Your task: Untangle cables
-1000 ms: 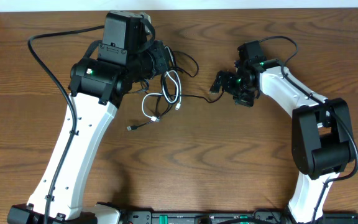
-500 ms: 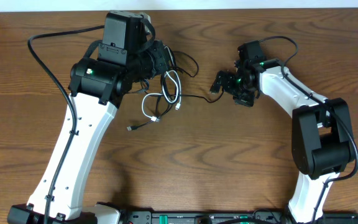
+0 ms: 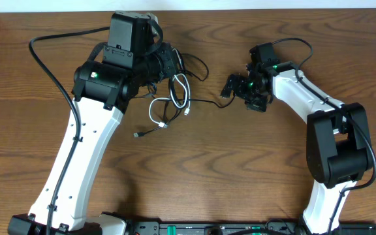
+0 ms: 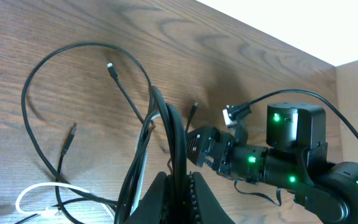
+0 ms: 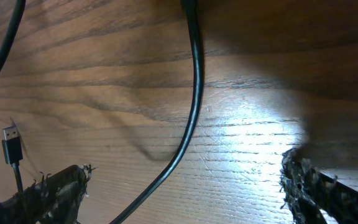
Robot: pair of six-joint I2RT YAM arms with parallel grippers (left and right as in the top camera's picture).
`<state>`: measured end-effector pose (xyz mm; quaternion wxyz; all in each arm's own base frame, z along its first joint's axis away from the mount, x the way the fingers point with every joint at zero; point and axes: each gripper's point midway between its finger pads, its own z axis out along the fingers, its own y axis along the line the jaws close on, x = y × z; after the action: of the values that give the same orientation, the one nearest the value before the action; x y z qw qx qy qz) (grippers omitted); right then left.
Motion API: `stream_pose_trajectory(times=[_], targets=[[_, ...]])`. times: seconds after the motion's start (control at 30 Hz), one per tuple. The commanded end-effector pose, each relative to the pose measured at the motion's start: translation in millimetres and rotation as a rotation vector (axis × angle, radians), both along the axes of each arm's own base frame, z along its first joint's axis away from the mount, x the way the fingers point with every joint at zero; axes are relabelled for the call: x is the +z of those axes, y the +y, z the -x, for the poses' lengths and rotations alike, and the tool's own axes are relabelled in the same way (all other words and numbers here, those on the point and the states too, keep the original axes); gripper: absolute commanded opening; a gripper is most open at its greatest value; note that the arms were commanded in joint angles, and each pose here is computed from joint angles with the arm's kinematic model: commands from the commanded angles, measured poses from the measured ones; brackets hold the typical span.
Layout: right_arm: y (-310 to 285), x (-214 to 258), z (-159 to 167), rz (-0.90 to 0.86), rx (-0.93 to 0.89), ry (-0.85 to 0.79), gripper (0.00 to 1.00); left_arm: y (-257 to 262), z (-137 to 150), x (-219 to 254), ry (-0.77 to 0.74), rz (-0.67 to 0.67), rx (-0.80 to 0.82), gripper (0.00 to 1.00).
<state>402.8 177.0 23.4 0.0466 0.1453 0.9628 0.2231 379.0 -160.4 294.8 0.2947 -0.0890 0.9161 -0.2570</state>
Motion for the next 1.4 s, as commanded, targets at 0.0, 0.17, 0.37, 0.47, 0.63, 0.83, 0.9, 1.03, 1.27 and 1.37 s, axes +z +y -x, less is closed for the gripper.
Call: stream_pose_trajectory(times=[0.0,0.17,0.37,0.47,0.63,0.83,0.9,1.03,1.27,1.37], targets=[[1,-1,0,0.001,-0.012,0.010,0.99,4,-2,3,-0.004,-0.005,0.021,0.07],[1,-1,0,0.001,-0.012,0.010,0.99,5,2,-2,0.023,-0.017,0.019,0.08],[2,-1,-3,-0.003,-0.012,-0.002,0.99,7,7,-6,0.049,-0.024,0.018,0.08],[12,6,-11,-0.057,0.001,-0.040,0.99,8,13,-11,0.078,-0.033,0.018,0.07],[29,16,-17,-0.144,0.036,-0.078,0.99,-3,13,-5,0.070,0.019,-0.025,0.08],[48,22,10,-0.230,0.181,-0.032,0.99,-41,4,35,-0.066,0.204,-0.186,0.07],[59,36,24,-0.355,0.299,-0.032,0.99,-47,4,43,-0.097,0.227,-0.225,0.08],[58,99,25,-0.691,0.459,-0.183,0.59,-53,2,53,-0.148,0.248,-0.273,0.08],[-15,174,-2,-0.686,0.365,-0.428,0.64,-54,-5,111,-0.317,0.438,-0.399,0.08],[-28,219,4,-0.640,0.388,-0.572,0.69,-45,-8,120,-0.324,0.482,-0.388,0.08]])
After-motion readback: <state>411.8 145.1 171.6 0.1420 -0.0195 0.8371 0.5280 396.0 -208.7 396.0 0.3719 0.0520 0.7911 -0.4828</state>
